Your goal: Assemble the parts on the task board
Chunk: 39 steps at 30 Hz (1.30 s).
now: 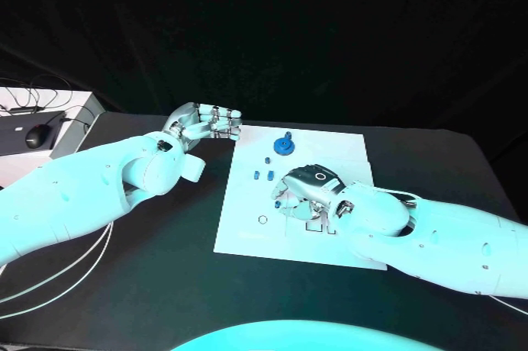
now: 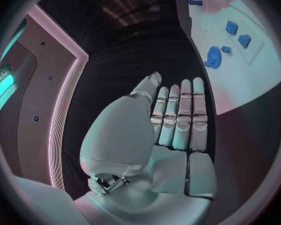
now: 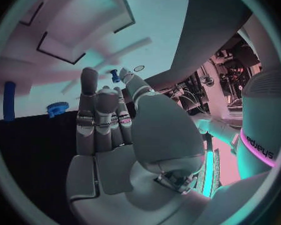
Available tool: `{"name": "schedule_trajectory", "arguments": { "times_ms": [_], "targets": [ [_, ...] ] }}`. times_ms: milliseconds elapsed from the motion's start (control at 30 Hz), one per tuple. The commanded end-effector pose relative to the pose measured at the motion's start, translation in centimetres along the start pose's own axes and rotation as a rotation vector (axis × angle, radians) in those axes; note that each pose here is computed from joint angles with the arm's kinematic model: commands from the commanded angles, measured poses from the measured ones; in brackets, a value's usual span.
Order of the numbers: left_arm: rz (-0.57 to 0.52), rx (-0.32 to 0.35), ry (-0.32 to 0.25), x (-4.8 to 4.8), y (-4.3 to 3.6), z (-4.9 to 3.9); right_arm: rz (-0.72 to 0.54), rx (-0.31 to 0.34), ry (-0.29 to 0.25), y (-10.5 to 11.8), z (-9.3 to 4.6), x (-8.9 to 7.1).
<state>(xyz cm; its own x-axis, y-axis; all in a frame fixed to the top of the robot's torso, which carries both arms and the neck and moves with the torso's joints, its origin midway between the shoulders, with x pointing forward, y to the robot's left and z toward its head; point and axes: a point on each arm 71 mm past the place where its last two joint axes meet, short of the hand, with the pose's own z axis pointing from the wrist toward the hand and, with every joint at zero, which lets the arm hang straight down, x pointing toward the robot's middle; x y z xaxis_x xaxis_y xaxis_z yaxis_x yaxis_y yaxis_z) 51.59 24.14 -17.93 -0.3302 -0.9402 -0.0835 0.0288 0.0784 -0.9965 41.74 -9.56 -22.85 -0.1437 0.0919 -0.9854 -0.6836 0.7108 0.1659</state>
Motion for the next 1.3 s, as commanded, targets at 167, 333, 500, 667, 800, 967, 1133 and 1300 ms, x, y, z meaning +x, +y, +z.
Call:
{"name": "schedule_trajectory", "arguments": {
  "times_ms": [167,333,500,667,800,967,1133,1300],
  "targets": [
    [-0.013,0.006,0.011,0.11,-0.07,0.04,0.111,0.038,-0.092,-1.6,-1.4,-1.8],
    [-0.02,0.013,0.014,0.08,-0.08,0.05,0.212,0.15,-0.073,-5.6,-2.5,-3.7],
    [-0.026,0.016,0.015,0.06,-0.06,0.07,0.197,0.217,-0.051,-8.9,-3.6,-5.2],
    [-0.029,0.017,0.015,0.12,-0.01,0.1,0.128,0.25,-0.023,-11.4,-4.7,-6.1],
    [-0.03,0.016,0.015,0.14,0.06,0.1,0.065,0.25,0.003,-11.9,-4.9,-6.1],
    [-0.031,0.016,0.016,0.16,0.09,0.08,0.017,0.248,0.028,-12.0,-4.7,-5.9],
    [-0.031,0.016,0.015,0.14,0.11,0.05,-0.006,0.239,0.057,-11.8,-4.3,-5.3],
    [-0.03,0.015,0.013,0.09,0.12,0.02,-0.009,0.226,0.078,-11.4,-4.0,-4.8]
  ]
}}
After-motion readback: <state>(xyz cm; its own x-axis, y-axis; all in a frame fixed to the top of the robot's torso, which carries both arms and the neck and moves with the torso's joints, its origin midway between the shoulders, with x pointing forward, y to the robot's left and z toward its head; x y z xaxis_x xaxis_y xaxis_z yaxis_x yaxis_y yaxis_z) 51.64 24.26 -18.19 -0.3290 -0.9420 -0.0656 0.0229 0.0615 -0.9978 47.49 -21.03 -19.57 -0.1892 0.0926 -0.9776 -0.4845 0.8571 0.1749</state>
